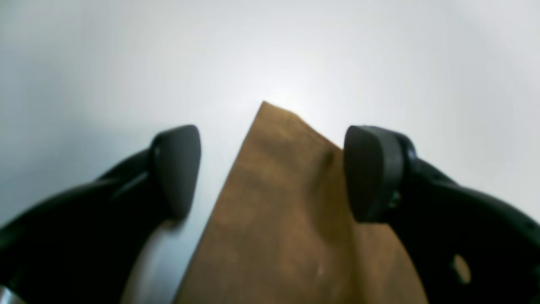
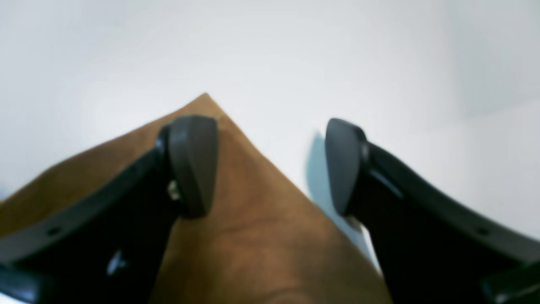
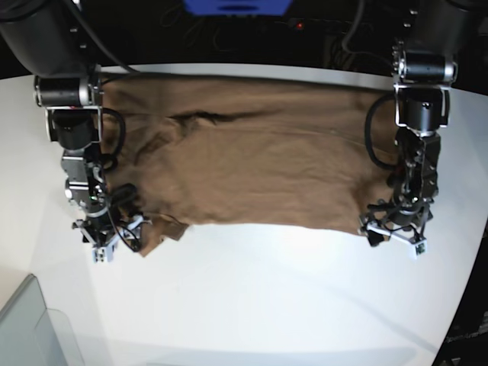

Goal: Layout the t-shirt on the table in an organized manner, then fold the t-shirt properly
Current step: 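Reach both grippers to the hem and grasp its corners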

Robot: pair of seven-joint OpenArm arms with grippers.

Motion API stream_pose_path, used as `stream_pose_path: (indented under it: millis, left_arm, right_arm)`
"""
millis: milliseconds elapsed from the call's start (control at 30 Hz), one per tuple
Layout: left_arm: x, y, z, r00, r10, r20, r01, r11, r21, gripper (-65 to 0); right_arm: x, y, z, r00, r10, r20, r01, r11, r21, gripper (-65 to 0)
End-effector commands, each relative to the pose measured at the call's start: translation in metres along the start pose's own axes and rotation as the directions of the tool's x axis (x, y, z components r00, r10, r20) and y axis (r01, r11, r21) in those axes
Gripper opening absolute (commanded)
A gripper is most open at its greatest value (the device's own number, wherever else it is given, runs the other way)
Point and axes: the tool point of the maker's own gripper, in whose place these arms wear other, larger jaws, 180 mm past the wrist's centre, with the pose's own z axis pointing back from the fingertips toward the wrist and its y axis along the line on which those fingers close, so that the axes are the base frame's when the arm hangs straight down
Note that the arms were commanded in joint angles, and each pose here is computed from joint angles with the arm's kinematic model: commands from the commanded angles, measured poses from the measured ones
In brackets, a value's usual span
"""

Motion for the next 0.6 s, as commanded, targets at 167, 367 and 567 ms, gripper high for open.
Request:
stream_pose_path:
  millis: [167,367,567]
  left_arm:
    - [0.011,0.003,-0.004,1.000,0.008,0.020,-0.009,1.000,0.007,-13.9]
    - [-0.008,0.011,-0.006,0.999,0.014,-0.029,-0.013,0.999,0.029,-14.3]
    - [-0.036,-0.013,-0.010,0.986,-0.134,-0.102,0.132,0.991,-0.024,-28.7]
  right_arm:
    - [-0.018,0.011,0.002,0.999,-0.014,-0.046,0.014,1.000,0.017,-32.8]
    - [-0.037,0.024,0.005,0.997,-0.028,-0.078,0.031,0.999,0.035,-50.5]
    - [-0.045,0.023,0.008,0.995,-0.037,-0.091,0.040,0.999,0.028,-65.0]
